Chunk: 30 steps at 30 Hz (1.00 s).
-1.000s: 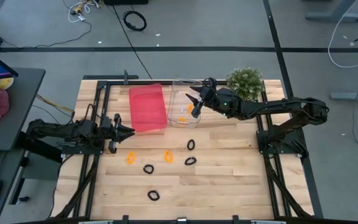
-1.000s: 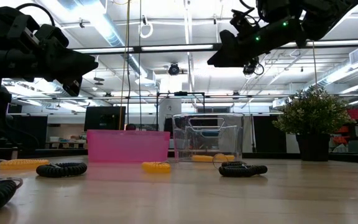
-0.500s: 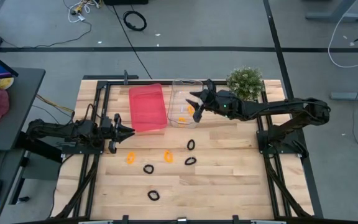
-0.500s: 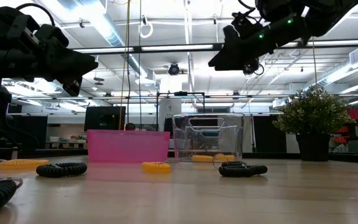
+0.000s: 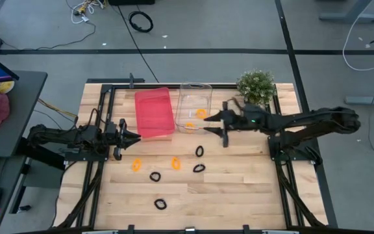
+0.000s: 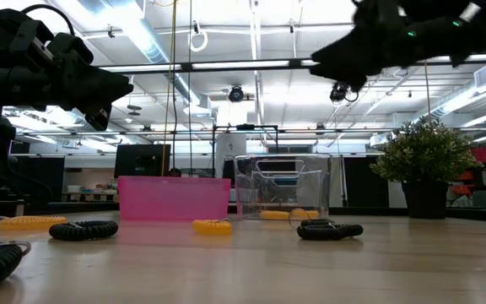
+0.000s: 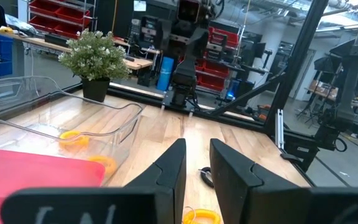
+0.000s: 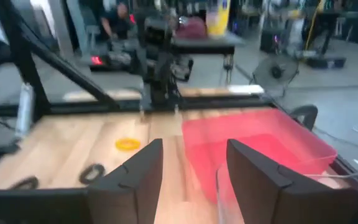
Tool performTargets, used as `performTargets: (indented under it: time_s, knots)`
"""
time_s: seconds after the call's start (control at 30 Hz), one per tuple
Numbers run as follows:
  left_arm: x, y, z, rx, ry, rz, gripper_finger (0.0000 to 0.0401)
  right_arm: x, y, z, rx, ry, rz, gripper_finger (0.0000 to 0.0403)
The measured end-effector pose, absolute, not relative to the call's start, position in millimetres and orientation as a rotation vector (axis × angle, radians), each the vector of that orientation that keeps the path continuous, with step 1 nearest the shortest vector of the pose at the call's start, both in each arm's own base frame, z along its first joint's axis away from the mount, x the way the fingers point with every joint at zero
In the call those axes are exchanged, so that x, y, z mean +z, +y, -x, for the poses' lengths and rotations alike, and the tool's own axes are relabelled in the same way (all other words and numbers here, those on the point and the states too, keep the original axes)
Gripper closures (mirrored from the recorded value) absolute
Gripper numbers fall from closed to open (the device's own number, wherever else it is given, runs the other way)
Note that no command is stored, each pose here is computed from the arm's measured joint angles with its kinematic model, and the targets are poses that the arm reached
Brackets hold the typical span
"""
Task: Sort spring keychains
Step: Put the yellow spring keychain into the transparent bin
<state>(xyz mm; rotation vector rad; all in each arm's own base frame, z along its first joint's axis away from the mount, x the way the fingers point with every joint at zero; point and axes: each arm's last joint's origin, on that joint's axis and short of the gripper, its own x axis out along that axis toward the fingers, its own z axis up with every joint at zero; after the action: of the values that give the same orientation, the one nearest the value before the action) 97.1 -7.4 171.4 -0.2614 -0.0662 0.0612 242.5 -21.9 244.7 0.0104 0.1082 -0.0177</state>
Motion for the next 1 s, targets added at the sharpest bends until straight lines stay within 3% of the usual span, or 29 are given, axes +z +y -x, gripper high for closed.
performTargets:
  time_s: [0.23, 0.7, 1.0]
  knots:
    - [171.5, -7.4, -97.1, 0.062, -0.067, 0.262, 0.0325, 225.9, -4.2, -194.9, 0.104, -0.141, 0.012, 0.0223]
    - [171.4, -7.4, -97.1, 0.061, -0.066, 0.261, 0.0325, 199.2, 6.3, -130.9, 0.149, -0.3, 0.011, 0.0223]
    - [172.5, -7.4, -97.1, 0.058, -0.079, 0.312, 0.0325, 200.6, 7.7, -115.4, 0.177, -0.316, 0.024, 0.0223]
